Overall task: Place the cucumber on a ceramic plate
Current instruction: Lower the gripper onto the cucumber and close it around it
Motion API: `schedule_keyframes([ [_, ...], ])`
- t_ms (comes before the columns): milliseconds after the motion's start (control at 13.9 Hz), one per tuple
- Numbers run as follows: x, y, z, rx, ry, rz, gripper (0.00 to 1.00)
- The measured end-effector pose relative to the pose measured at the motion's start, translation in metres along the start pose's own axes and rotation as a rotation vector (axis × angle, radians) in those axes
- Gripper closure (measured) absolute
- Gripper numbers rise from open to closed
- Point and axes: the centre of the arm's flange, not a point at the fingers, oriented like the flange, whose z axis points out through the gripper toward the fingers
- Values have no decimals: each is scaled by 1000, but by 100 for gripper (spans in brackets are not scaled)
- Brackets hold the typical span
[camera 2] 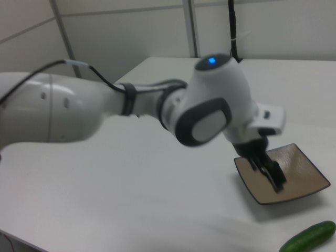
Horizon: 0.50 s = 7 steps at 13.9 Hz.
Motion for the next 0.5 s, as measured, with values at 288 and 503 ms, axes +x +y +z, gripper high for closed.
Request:
schedule_keyframes([
  [288,-1,54,71,-75,16,27,0],
  [503,-2,71,93,-88,37,38,0],
])
